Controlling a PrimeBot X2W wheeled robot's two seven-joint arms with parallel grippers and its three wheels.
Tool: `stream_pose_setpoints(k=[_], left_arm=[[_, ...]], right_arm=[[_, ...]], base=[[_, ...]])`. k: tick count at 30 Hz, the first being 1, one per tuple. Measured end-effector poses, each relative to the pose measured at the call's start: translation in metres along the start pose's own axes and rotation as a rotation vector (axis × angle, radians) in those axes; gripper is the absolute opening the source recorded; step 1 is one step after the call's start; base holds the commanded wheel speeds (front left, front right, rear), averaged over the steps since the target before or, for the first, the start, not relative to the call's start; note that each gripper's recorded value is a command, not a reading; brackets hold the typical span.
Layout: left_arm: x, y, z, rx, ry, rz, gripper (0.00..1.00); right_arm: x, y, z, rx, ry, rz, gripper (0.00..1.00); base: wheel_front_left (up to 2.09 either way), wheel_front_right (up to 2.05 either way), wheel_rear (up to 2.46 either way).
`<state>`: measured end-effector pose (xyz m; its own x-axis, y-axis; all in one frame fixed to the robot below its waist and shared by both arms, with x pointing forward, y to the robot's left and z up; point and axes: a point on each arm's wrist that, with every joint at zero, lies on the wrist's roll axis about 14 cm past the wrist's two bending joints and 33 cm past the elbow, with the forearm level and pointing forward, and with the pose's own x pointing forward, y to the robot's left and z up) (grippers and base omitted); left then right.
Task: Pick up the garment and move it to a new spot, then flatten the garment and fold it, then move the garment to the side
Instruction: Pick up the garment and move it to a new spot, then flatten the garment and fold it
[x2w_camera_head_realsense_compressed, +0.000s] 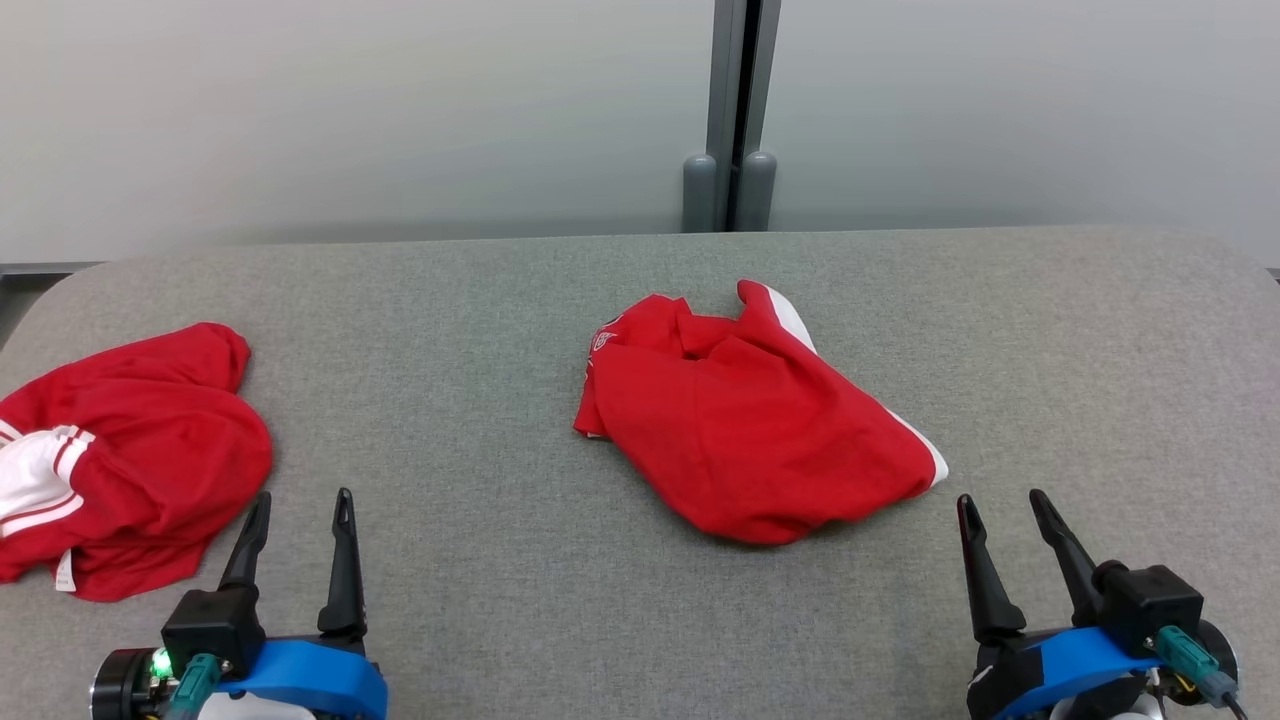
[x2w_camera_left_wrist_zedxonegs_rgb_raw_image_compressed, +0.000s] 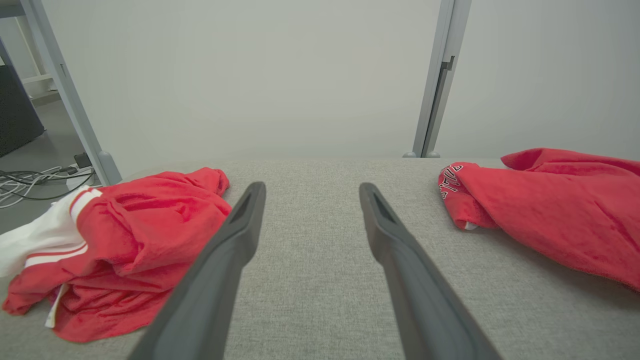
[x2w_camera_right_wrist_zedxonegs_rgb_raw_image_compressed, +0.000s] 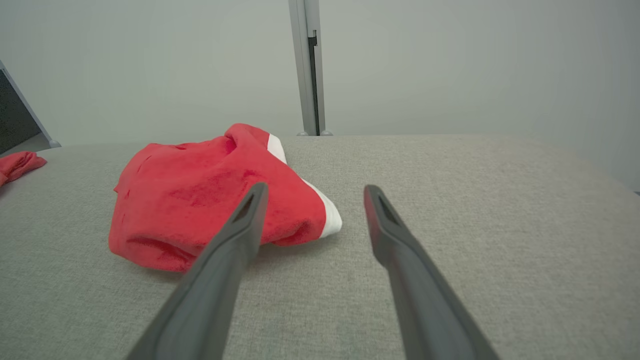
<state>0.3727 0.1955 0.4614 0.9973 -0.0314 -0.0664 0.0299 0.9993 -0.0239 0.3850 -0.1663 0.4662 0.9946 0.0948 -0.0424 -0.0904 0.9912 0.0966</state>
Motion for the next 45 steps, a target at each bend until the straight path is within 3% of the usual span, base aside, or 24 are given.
stream_pose_setpoints(k=[17,24,30,45], left_arm=[[0.003,-0.001,-0.004,0.008,0.013,-0.009,1.0],[0.008,-0.004,-0.005,0.007,0.013,-0.015,1.0],[0.015,-0.004,-0.004,0.009,0.011,-0.018,1.0],[0.024,0.003,-0.012,0.016,0.036,-0.001,1.0]], right_arm=[[0.0,-0.003,-0.008,0.002,0.024,-0.008,1.0],[0.033,0.005,0.02,-0.073,-0.045,0.032,1.0],[0.065,-0.002,0.016,-0.122,-0.007,0.045,1.0],[0.075,0.008,-0.087,-0.028,0.341,0.047,1.0]], base=[[0.0,0.0,0.0],[0.0,0.0,0.0],[0.0,0.0,0.0],[0.0,0.0,0.0]])
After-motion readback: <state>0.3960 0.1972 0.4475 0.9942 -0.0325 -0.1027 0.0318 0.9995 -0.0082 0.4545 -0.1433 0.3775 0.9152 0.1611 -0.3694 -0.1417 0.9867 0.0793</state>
